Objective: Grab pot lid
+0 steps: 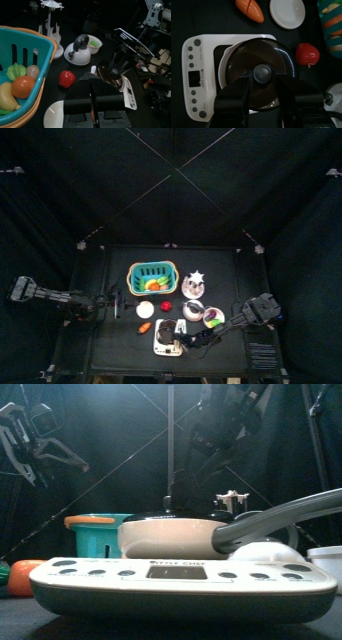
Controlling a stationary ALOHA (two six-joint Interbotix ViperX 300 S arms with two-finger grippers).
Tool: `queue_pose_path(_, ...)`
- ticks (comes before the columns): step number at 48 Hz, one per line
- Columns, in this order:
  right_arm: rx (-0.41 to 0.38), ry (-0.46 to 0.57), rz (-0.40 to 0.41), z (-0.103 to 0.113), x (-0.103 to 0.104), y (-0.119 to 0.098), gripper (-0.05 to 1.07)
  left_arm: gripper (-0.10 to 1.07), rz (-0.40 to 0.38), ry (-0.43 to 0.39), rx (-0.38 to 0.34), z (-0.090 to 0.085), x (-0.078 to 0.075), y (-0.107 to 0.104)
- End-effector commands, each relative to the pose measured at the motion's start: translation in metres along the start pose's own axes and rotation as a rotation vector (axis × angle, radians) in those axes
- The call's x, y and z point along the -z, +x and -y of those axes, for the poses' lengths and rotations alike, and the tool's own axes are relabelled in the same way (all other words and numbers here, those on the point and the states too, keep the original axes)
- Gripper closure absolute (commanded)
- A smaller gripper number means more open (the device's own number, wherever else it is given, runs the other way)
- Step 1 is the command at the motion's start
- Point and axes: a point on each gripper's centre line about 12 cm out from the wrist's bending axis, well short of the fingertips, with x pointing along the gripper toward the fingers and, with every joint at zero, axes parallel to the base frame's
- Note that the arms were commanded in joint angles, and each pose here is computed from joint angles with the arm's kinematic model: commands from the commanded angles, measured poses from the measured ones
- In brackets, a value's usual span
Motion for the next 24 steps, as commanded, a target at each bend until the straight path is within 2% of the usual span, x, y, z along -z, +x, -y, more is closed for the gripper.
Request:
queue_pose_path(1,-0.017,0.03,0.071,0.007,-0.02,-0.024,0.45,1.01,0.017,-0.003,0.001,0.001,-0.005,0.002)
queue_pose_path(24,0.025,0.035,0.088,0.017,-0.025,-0.037,0.45,1.01,0.017,-0.002,0.002,0.001,-0.005,0.002)
